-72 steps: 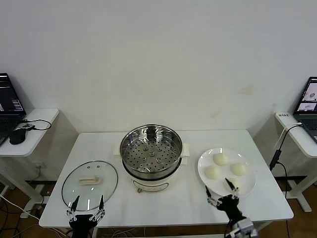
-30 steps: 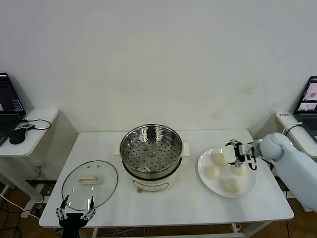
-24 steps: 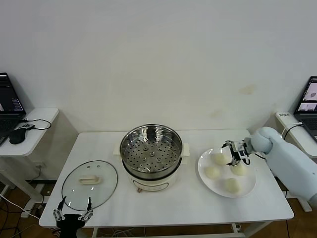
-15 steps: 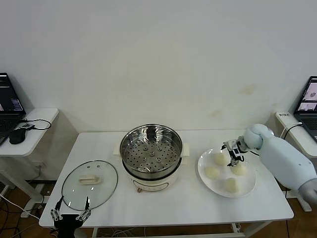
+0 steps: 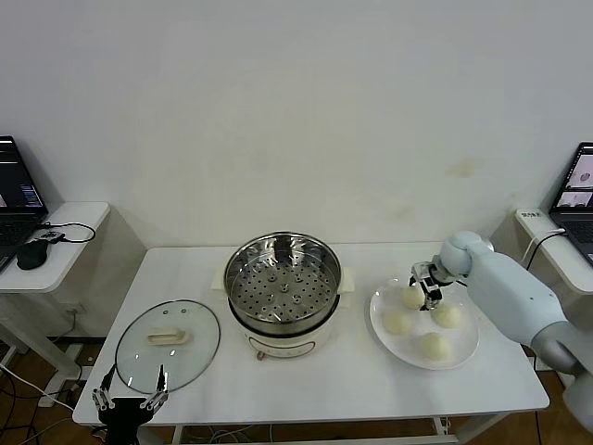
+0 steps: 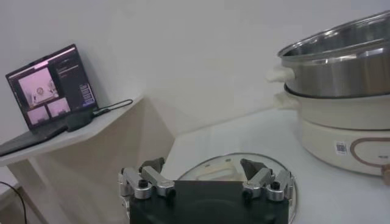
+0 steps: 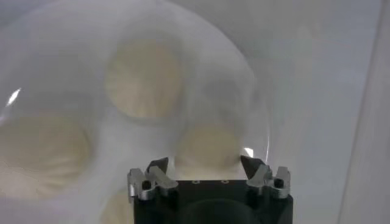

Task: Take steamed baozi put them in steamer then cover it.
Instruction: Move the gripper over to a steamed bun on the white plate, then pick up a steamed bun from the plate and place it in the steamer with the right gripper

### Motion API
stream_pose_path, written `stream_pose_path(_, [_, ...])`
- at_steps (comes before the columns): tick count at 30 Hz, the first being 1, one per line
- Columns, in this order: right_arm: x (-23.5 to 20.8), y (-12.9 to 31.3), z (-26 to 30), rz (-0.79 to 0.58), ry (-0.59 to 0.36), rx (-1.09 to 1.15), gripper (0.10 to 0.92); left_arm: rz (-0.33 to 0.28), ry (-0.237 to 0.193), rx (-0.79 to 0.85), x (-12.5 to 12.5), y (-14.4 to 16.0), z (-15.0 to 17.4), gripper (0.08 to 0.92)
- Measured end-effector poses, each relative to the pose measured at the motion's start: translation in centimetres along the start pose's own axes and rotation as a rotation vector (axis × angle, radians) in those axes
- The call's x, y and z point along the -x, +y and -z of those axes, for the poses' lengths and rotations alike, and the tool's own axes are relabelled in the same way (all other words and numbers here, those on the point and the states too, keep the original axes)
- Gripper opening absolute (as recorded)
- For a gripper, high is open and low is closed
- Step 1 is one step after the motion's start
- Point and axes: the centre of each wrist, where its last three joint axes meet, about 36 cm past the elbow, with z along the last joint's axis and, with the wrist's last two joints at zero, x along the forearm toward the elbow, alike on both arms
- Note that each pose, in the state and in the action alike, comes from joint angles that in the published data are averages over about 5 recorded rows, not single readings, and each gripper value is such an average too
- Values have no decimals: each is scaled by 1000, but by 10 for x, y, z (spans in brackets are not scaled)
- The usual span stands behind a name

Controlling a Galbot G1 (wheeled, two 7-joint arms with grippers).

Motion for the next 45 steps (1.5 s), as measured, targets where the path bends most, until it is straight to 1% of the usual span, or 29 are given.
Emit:
stream_pose_path(5, [0, -1, 1, 7, 4, -4, 634, 1, -1, 1, 0, 0, 0, 823])
stream_pose_path(13, [-21, -9, -3, -3, 3, -6, 628, 5, -5, 4, 1, 2, 1, 823])
stream_pose_path(18, [-54, -20, -3, -38, -8, -17, 628, 5, -12, 1, 2, 2, 2, 823])
stream_pose_path(24, [-110, -41, 10, -108, -50, -53, 628, 1, -25, -2, 5, 2, 5, 823])
stream_pose_path(31, [-178, -74, 54, -196, -127, -140, 628, -1, -40, -9, 9, 4, 10, 823])
stream_pose_path(36, [-212, -95, 101, -236, -188, -223, 631, -1, -46, -10, 12, 6, 12, 823])
stream_pose_path(40, [-223, -108, 144, -244, -229, -304, 635, 3, -49, -12, 14, 8, 14, 823])
stream_pose_path(45, [-218, -118, 196, -234, -264, -420, 636, 10, -49, -11, 15, 13, 15, 823])
